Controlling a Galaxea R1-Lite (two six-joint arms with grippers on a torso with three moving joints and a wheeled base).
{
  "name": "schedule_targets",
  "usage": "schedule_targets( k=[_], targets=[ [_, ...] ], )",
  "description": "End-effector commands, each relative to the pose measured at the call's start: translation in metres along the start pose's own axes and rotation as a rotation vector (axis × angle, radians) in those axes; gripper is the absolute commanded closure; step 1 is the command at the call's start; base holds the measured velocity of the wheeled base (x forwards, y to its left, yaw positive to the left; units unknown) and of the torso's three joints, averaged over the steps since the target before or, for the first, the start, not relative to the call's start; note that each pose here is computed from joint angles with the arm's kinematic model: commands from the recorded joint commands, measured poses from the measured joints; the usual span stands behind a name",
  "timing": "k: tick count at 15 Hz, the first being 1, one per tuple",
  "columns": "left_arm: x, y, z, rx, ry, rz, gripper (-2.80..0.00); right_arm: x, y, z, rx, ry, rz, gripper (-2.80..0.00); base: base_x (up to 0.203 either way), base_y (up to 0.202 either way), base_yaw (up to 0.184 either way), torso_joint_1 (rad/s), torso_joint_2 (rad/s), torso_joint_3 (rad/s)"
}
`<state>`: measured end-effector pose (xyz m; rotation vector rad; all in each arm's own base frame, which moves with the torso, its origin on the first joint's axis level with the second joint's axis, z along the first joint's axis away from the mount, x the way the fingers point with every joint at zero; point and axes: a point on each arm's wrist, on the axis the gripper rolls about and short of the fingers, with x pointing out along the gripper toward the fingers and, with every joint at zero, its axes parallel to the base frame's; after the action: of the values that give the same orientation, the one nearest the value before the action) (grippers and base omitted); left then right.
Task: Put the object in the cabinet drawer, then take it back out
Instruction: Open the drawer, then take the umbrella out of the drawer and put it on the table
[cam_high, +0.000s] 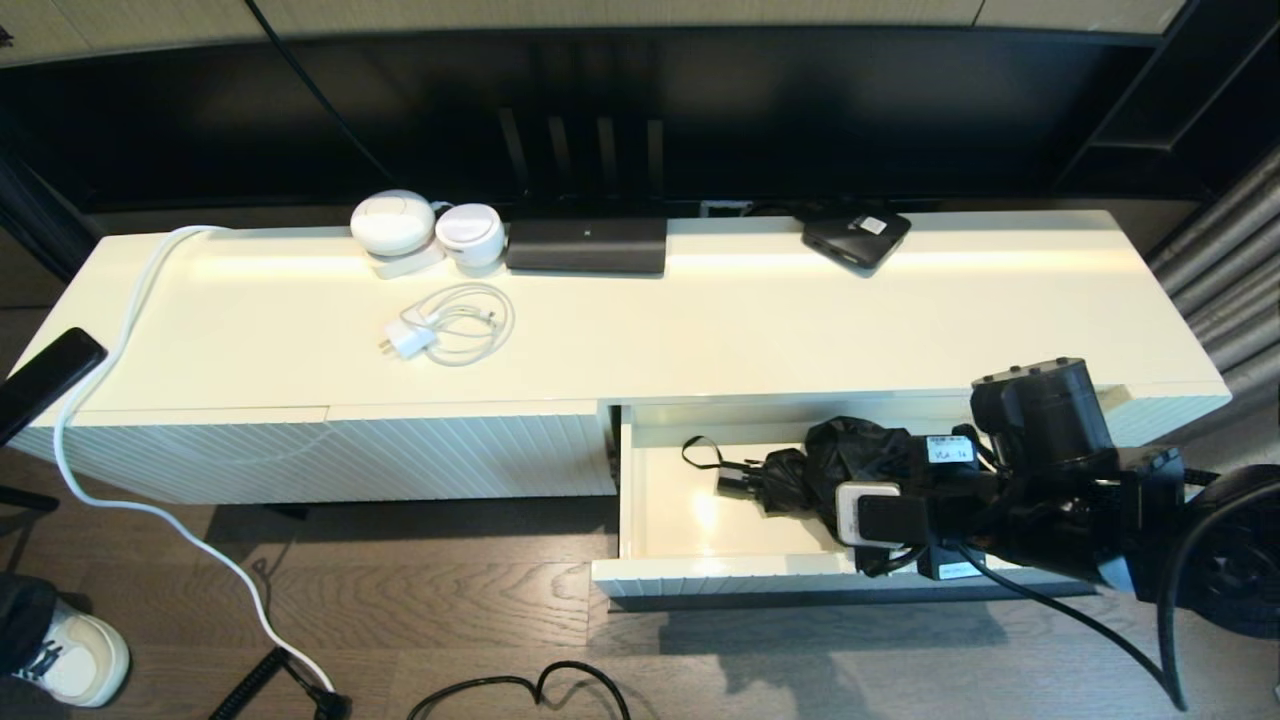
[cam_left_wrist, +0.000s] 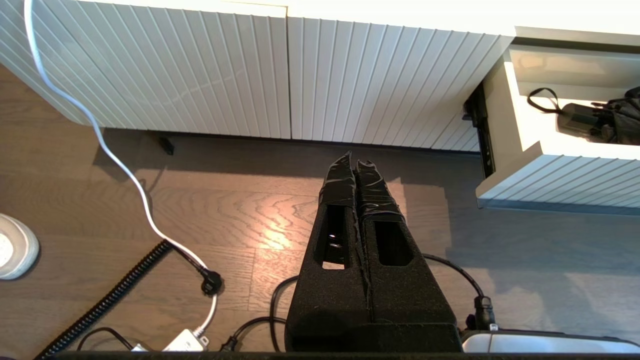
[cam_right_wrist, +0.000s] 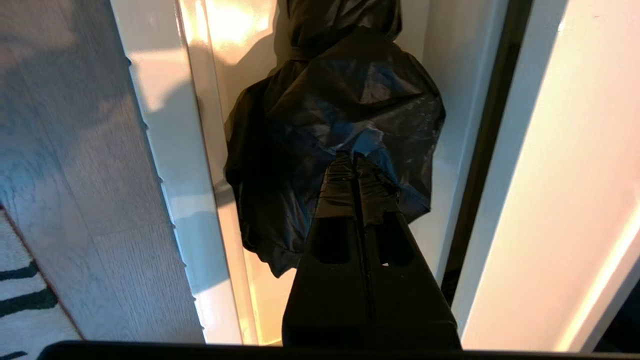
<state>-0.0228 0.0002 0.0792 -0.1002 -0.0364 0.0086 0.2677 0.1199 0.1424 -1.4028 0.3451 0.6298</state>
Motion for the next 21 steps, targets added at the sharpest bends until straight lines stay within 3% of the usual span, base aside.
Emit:
schedule_targets(
  k=[1,5,6,7,21],
  targets=[
    [0.0,0.0,0.0,-0.001,-0.001,0.0,0.0,0.011,0.004,-0.001,-0.01,0.016,0.031,0.0,0.0,0.0,0.0,0.0,0.0,0.0],
    [0.0,0.0,0.0,-0.001,-0.001,0.0,0.0,0.007,-0.003,0.002,0.005,0.009,-0.023,0.0,0.0,0.0,0.0,0.0,0.0,0.0],
    [0.0,0.0,0.0,-0.001,-0.001,0.0,0.0,0.003,-0.005,0.002,0.009,0.001,-0.042,-2.18,0.0,0.0,0.0,0.0,0.0,0.0],
    [0.0,0.0,0.0,-0.001,-0.001,0.0,0.0,0.0,-0.004,0.001,0.009,0.002,-0.046,-2.8,0.0,0.0,0.0,0.0,0.0,0.0],
    [0.0,0.0,0.0,-0.001,-0.001,0.0,0.0,0.038,-0.003,-0.013,0.032,0.087,0.013,-2.8,0.0,0.0,0.0,0.0,0.0,0.0]
  ],
)
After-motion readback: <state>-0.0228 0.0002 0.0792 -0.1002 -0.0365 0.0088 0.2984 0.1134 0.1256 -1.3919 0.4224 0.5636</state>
